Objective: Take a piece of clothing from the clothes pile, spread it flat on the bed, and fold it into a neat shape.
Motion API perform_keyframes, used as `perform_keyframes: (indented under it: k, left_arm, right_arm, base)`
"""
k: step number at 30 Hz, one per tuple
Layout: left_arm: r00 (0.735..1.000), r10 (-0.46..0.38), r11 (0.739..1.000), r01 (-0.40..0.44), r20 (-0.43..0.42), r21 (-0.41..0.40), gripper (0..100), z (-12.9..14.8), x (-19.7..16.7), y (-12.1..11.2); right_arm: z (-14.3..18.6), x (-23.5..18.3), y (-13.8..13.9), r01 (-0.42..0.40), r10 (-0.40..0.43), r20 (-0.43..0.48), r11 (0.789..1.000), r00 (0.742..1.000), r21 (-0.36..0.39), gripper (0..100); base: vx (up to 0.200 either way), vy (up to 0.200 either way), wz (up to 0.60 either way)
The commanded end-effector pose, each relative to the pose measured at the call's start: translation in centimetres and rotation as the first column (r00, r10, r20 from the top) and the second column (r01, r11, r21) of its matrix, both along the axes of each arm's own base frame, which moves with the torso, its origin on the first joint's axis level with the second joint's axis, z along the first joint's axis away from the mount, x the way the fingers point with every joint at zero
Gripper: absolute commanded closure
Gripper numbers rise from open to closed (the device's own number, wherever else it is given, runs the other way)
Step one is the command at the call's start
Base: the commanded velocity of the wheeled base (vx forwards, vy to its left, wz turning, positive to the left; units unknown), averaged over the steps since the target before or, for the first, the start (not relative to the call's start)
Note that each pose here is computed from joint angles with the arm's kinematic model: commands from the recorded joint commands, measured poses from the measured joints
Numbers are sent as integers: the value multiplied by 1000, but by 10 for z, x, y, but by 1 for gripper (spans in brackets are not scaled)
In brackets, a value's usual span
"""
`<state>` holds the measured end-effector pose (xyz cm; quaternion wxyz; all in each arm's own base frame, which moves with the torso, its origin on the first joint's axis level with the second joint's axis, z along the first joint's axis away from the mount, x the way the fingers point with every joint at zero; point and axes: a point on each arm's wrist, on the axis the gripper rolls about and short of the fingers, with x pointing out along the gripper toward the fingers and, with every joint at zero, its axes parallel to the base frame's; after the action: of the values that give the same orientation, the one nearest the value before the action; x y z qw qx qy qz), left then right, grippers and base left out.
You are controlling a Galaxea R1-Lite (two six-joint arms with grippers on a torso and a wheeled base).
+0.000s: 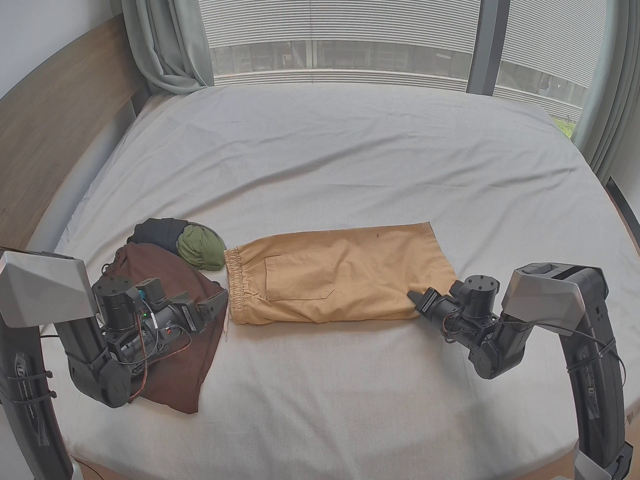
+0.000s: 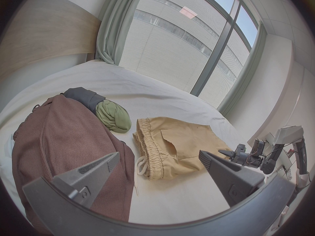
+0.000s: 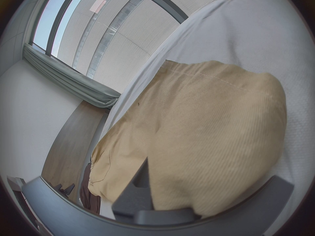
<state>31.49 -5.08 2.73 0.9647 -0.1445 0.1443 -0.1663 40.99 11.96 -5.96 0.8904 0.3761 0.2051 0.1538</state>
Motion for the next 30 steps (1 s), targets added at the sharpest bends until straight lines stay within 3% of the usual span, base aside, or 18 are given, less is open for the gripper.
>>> perform_keyframes:
  k: [1, 13, 19, 23, 30]
  left_arm:
    - [1000, 1, 1000, -1, -1, -2, 0, 0, 0, 0]
    - [1000, -2, 1000, 2, -9, 0, 0, -1, 0, -1]
    - [1000, -11, 1000, 10, -11, -28, 0, 0, 1, -4]
    - [1000, -19, 996, 16, -25, -87, 0, 2, 1, -12]
    - [999, -22, 996, 19, -36, -91, 0, 1, 1, -12]
  right_arm:
    - [30, -13, -5, -1, 2, 21, 1000, 1000, -23, 100]
    - [39, -75, -24, -46, 28, -101, 984, 995, -173, 100]
    - [35, -111, -34, -86, 41, -181, 965, 983, -249, 100]
    - [29, -122, -38, -89, 36, -195, 959, 980, -271, 100]
    - [17, -122, -39, -74, 16, -202, 956, 979, -284, 100]
  base:
    - [0, 0, 0]
    - [0, 0, 0]
    - [0, 0, 0]
    - [0, 0, 0]
    - [0, 0, 0]
